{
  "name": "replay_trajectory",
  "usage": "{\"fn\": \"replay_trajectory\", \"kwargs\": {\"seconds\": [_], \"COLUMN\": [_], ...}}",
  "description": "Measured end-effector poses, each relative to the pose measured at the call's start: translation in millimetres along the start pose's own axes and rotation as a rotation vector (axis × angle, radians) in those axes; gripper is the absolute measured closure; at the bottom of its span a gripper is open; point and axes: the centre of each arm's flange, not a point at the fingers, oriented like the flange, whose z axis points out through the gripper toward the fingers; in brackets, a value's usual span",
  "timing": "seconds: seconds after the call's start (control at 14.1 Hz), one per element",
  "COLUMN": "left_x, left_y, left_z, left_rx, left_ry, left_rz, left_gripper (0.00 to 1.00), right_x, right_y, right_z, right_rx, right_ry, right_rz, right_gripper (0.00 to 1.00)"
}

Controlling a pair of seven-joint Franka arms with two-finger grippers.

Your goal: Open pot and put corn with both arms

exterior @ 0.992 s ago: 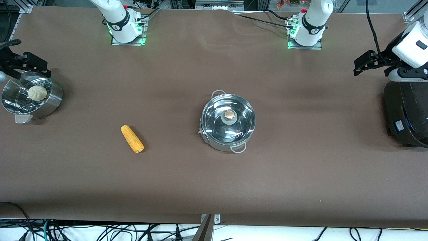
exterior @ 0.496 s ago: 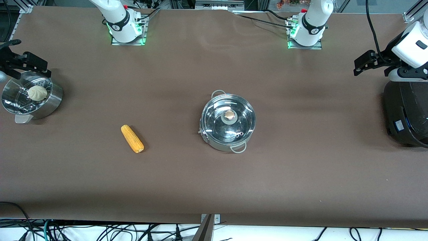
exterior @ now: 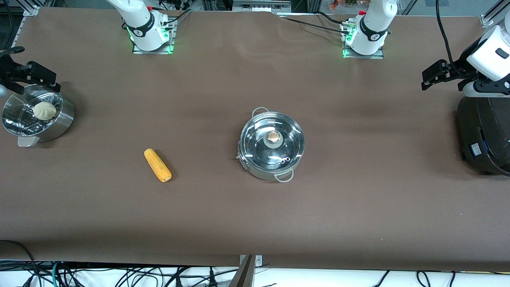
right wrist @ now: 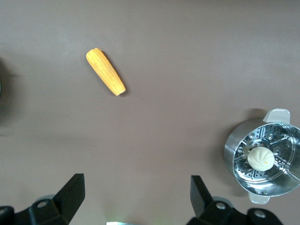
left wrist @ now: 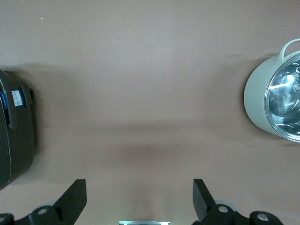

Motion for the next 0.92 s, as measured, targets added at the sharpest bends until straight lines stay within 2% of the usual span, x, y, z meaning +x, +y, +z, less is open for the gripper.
{"fn": "replay_trajectory", "kwargs": {"seconds": [0.28, 0.43, 0.71, 0.92], "left_x": [-1, 0, 15, 35], "left_y": [4, 23, 96, 170], "left_z": [1, 12, 64, 94], "left_rx": [0.001, 0.008, -0.006, -0.041], "left_ry": [-0.007, -0.052, -0.170, -0.179], "left_rz": [0.009, 0.046, 0.176, 0.299], "left_gripper": [0.00, 0.00, 0.00, 0.00], "right_x": [0, 0, 1, 2], "right_y": [0, 0, 0, -6], "right_z": [0, 0, 0, 1], "right_rx": [0.000, 0.000, 0.000, -0.001], "right_ry": [0.000, 0.000, 0.000, -0.002], "right_rz": [0.000, 0.000, 0.000, -0.012], "right_gripper": [0.00, 0.00, 0.00, 0.00]}}
